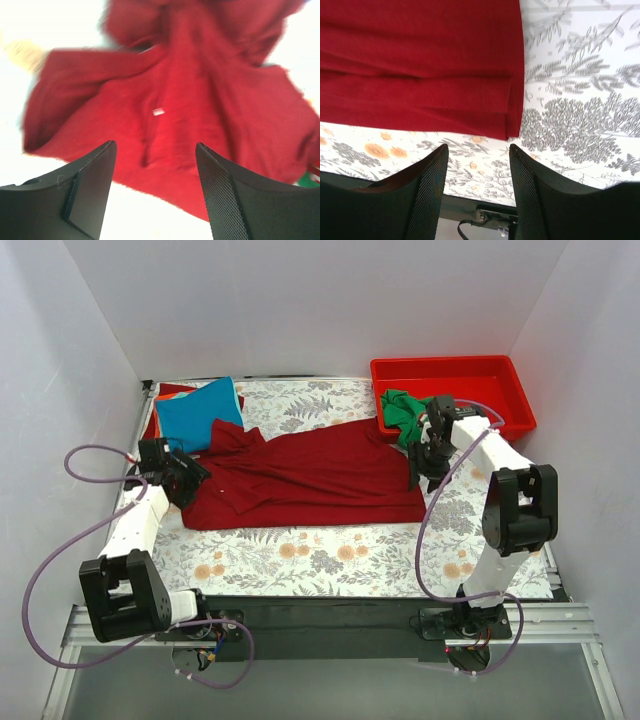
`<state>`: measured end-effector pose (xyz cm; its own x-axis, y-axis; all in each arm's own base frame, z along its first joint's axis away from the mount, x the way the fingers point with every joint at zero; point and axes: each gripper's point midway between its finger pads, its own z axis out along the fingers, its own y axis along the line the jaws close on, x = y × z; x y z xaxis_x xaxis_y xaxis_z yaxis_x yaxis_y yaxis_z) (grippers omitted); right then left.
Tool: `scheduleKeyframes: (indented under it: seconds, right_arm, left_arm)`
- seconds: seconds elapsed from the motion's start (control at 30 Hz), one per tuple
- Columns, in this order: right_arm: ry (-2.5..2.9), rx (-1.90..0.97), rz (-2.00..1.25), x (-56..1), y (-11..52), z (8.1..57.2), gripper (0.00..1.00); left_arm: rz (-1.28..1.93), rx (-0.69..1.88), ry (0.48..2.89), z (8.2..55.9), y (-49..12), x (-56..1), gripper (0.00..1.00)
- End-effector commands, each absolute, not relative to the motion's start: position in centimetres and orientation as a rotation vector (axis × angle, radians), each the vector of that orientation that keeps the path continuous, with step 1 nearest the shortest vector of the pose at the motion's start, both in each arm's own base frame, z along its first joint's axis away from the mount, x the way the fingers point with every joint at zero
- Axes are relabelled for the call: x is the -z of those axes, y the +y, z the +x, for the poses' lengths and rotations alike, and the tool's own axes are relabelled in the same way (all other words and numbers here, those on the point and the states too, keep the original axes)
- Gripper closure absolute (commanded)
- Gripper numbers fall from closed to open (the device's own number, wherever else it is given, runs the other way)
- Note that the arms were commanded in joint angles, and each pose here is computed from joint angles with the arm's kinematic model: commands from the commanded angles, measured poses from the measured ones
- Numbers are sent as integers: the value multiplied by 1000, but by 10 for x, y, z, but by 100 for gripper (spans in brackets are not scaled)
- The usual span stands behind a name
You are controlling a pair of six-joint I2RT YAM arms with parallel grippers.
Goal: Fold and stack the t-shirts
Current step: Fold the tshirt
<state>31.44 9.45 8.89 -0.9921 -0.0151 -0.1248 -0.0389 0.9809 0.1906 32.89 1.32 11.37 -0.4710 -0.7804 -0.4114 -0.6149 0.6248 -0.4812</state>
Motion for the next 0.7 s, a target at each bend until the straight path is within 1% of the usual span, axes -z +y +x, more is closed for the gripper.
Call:
scheduleKeyframes:
  seconds: [0.0,0.2,0.33,0.47,0.6,0.67]
  right_arm:
    - [2996,-275,-70,-87,87,299,42]
    - [3025,-276,-49,-67,80,275,45]
    - [3023,-290,-43,-58,80,276,48]
    - [3037,-295,-35,-52,80,276,48]
    - [3051,-303,-26,-46,81,272,49]
    - [3056,-312,-26,-42,81,268,51]
  left_arm:
    - [-1181,370,2278,297,13,-95,37]
    - [-1256,387,2294,274,16,-80,38]
    - [-1287,363,2299,261,18,-74,39]
    - [-1327,290,2310,248,25,-65,41]
    - [-1359,271,2315,248,29,-58,43]
    - [-1378,265,2331,246,29,-51,44]
